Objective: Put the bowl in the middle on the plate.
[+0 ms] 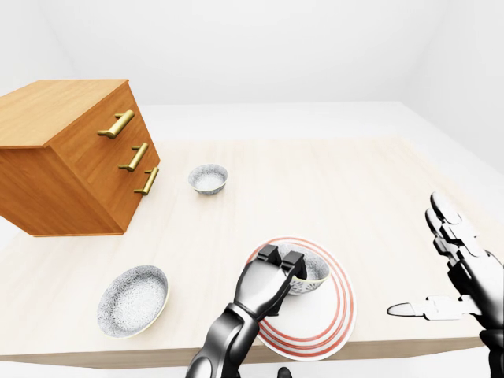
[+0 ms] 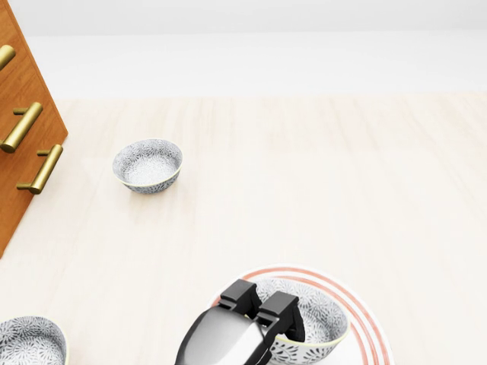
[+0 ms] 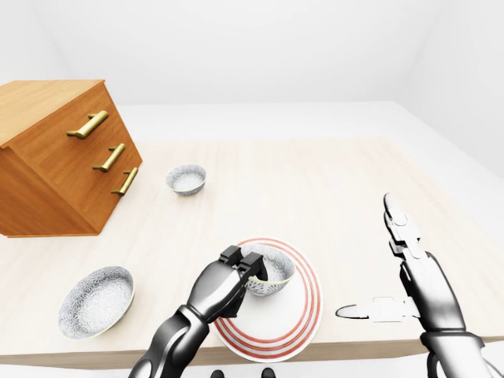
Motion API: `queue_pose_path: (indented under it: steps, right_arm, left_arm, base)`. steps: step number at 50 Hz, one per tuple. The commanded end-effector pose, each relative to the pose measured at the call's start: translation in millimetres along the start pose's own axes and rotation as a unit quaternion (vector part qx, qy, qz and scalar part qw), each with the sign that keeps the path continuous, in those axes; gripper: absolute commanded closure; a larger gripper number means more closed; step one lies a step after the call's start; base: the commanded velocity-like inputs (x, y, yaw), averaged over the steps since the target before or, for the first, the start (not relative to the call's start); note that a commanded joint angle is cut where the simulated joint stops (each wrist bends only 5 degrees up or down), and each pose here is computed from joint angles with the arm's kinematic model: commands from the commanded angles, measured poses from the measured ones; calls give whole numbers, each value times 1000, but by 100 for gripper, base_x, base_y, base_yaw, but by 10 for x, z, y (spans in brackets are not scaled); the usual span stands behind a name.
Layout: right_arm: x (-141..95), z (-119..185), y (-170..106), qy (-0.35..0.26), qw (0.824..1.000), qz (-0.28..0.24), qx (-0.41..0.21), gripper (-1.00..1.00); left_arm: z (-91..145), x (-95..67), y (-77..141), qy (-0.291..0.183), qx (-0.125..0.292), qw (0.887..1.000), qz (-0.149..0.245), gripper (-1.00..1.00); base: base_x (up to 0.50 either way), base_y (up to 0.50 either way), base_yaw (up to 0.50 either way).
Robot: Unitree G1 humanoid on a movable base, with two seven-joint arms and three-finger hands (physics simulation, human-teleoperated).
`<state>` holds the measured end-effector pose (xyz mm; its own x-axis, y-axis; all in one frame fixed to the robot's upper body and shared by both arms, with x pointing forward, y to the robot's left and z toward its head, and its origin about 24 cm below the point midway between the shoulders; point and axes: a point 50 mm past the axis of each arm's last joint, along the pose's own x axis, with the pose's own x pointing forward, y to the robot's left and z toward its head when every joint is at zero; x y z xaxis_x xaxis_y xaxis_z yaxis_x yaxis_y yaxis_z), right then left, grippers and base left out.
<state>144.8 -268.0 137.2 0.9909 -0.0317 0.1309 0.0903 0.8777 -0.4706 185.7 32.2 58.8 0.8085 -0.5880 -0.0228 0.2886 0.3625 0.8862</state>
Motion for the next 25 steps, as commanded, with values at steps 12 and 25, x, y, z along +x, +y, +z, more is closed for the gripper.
queue_pose_path:
  steps: [12, 25]
  right_arm:
    - [0, -4, 0, 1, 1000, 0, 1, -100]
    - [1, -22, -5, 3, 1000, 0, 3, -100]
  left_arm:
    - [-37, 4, 4, 5, -10, 1000, 9, 100]
    - [-51, -7, 13, 9, -10, 1000, 9, 100]
  base:
    - [0, 0, 0]
    - [0, 0, 0]
